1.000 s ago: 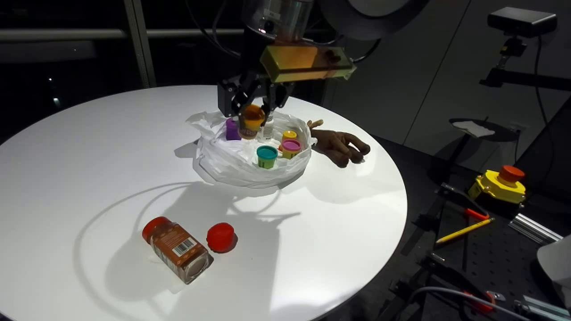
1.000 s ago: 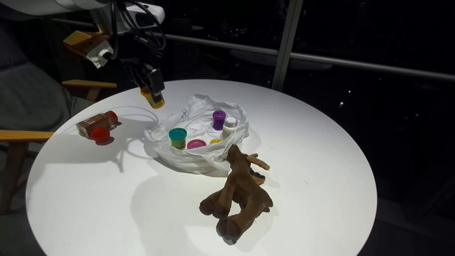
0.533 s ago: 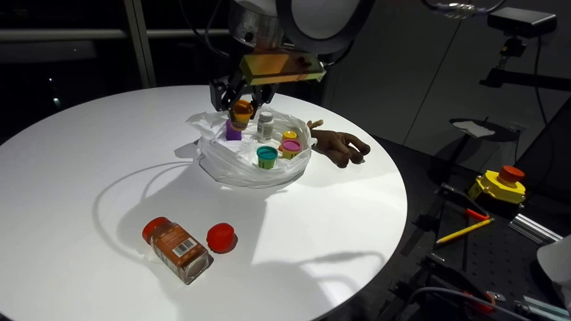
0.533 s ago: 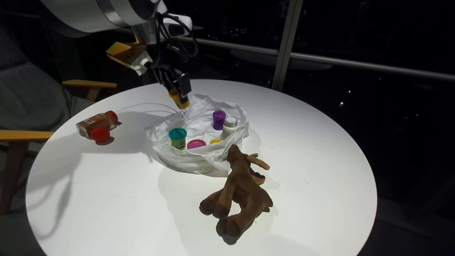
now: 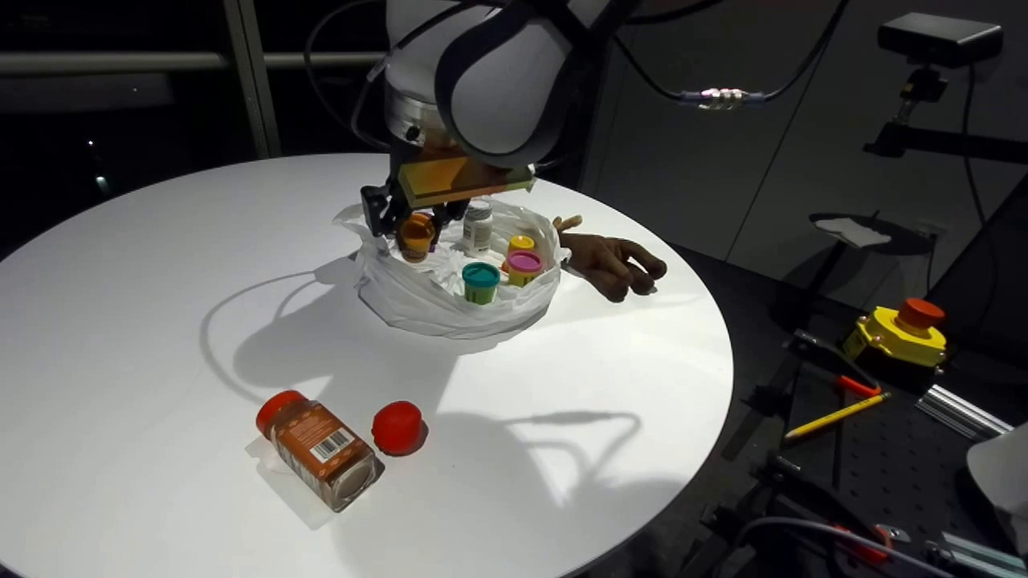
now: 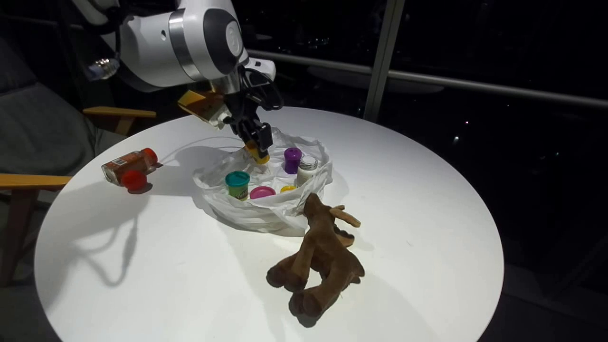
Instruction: Put all the objects on the table into the plastic bag
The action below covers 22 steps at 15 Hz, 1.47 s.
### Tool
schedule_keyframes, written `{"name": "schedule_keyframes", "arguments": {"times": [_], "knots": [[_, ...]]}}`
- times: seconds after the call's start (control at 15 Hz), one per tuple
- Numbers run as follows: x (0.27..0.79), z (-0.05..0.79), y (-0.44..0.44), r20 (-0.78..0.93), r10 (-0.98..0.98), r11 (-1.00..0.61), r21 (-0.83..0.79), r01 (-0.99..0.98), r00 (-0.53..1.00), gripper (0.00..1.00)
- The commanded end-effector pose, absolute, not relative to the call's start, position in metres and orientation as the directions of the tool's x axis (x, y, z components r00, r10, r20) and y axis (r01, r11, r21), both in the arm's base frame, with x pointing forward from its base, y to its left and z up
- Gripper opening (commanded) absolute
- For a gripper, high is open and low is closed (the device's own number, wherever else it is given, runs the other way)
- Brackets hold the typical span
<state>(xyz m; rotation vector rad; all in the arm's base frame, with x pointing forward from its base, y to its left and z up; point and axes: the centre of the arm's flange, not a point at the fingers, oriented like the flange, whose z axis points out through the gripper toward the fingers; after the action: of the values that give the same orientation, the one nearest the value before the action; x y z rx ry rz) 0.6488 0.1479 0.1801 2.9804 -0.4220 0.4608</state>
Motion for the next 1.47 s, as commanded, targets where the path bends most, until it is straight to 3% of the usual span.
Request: {"name": "schedule_keyframes", "arguments": {"times": [0.0, 0.07, 0.13, 0.2, 0.47, 0.67, 0.93, 1.4], "knots": [[0.68, 0.176, 0.149, 0.309, -0.271, -0.956, 0.025, -0.293, 0.912, 0.21], [0.68, 0.174, 0.148, 0.308, -0.276, -0.955, 0.022, -0.297, 0.91, 0.26], [0.681, 0.175, 0.147, 0.31, -0.28, -0.953, 0.024, -0.302, 0.909, 0.69], [0.68, 0.177, 0.147, 0.311, -0.279, -0.953, 0.025, -0.302, 0.908, 0.7], [0.666, 0.201, 0.15, 0.337, -0.275, -0.955, 0.012, -0.296, 0.9, 1.0], [0.644, 0.23, 0.162, 0.359, -0.261, -0.96, 0.001, -0.28, 0.896, 1.0], [0.598, 0.261, 0.198, 0.264, -0.164, -0.982, 0.051, -0.183, 0.951, 1.0], [0.541, 0.244, 0.316, 0.136, 0.047, -0.995, 0.091, 0.035, 0.99, 1.0]]}}
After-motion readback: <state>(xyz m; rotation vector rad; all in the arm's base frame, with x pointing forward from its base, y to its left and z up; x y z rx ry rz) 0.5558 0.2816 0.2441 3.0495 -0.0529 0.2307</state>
